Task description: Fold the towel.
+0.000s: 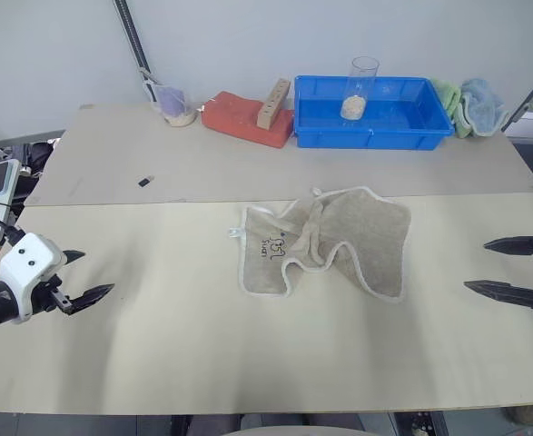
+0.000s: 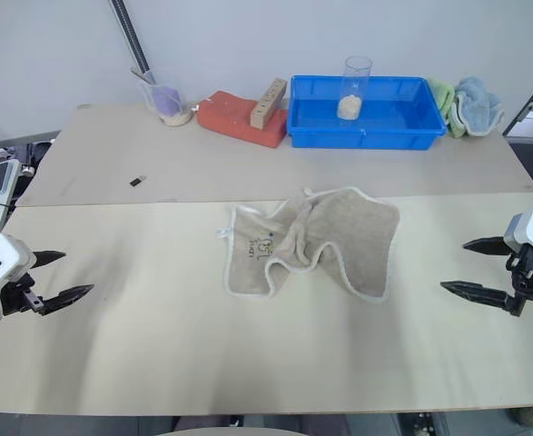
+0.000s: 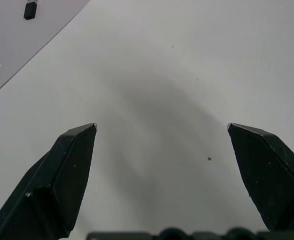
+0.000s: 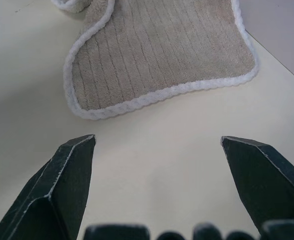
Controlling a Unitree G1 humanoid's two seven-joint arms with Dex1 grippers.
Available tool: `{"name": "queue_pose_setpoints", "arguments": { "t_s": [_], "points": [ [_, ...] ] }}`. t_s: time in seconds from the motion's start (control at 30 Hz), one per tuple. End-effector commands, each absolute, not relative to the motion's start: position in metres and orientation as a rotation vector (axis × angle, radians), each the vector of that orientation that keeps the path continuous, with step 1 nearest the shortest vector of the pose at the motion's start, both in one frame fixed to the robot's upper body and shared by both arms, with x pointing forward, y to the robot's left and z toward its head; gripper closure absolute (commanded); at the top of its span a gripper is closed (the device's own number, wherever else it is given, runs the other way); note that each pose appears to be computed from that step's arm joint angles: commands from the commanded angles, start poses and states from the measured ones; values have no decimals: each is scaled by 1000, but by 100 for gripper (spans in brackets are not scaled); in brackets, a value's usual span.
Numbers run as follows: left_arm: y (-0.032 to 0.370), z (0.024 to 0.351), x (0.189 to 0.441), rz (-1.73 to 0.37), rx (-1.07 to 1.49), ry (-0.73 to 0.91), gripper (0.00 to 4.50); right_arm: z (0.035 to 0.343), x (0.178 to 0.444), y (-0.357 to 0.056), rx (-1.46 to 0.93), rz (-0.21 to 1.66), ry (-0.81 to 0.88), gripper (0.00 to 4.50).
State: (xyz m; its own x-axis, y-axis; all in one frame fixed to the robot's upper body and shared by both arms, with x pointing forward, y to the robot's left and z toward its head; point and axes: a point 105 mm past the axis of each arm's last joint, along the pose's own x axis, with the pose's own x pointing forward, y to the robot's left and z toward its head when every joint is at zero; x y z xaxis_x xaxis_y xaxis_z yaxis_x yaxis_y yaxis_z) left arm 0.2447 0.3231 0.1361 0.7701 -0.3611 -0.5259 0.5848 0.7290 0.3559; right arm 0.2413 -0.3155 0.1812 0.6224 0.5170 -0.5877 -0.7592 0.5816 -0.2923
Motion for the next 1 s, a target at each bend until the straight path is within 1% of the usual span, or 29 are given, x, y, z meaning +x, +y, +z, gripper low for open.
{"name": "queue_pose_setpoints", "arguments": {
  "t_s": [0.03, 0.27, 0.5, 0.57, 0.63, 0.73, 0.83, 1.0],
  "points": [
    [323, 148, 246, -532, 545, 394, 0, 189, 242, -313, -589, 784, 431, 8],
    [325, 146, 246, -536, 541, 404, 0, 188, 242, -312, -591, 789, 422, 8],
    [325, 154, 249, -547, 516, 330, 0, 189, 243, -311, -590, 789, 416, 8],
    [324, 155, 248, -556, 463, 319, 0, 189, 244, -311, -591, 788, 414, 8],
    [319, 150, 242, -618, 456, 351, 0, 189, 244, -311, -591, 788, 413, 8],
    [312, 146, 242, -650, 494, 344, 0, 188, 244, -311, -593, 788, 410, 8],
    [295, 143, 243, -728, 517, 331, 0, 192, 243, -305, -589, 805, 396, 8],
    [237, 133, 244, -945, 539, 285, 0, 201, 236, -276, -593, 894, 366, 8]
  ]
}}
